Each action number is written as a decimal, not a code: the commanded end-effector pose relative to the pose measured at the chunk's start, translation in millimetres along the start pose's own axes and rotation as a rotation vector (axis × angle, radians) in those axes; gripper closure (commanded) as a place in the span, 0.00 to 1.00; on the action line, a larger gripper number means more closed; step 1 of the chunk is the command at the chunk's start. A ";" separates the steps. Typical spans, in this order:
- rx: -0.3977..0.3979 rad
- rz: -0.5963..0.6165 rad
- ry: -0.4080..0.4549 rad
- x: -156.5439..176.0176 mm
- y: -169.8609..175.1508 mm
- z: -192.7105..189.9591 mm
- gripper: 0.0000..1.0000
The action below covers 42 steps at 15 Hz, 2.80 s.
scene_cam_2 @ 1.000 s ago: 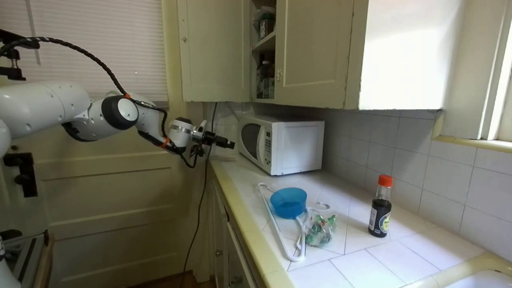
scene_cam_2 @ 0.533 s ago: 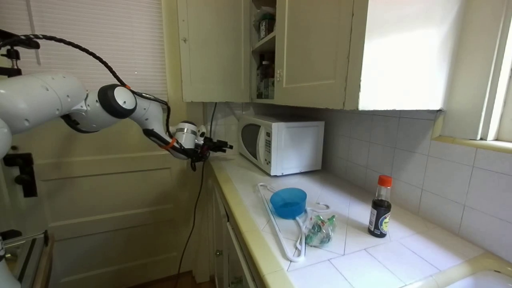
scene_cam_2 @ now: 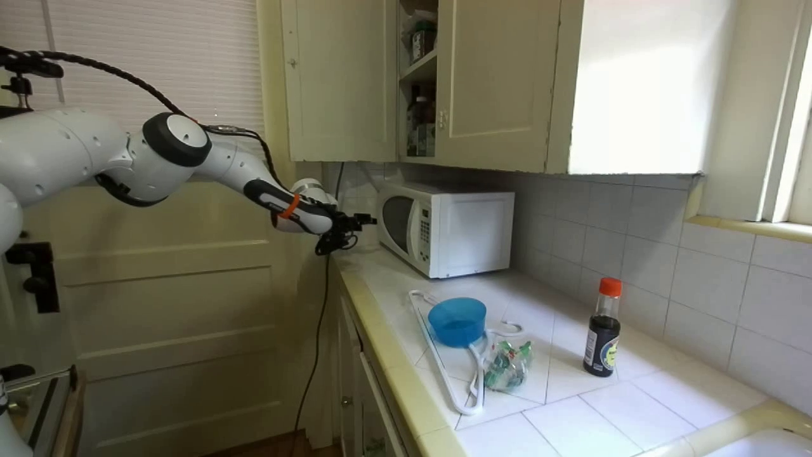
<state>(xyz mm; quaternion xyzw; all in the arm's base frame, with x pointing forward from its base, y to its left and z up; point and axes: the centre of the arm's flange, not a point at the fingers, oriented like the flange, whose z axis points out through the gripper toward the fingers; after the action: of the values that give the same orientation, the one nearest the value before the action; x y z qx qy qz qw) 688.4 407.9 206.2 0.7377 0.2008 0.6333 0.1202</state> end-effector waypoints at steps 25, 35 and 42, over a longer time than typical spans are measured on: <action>-0.519 0.407 0.044 -74.5 73.0 -107.9 0.00; -0.622 0.406 0.012 -61.5 158.9 -77.7 0.00; -0.413 0.394 0.078 -49.3 162.0 -49.0 0.00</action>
<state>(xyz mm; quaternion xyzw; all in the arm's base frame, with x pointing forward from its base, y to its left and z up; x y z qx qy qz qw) 636.9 244.6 241.2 0.6910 -0.1103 0.6933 0.1722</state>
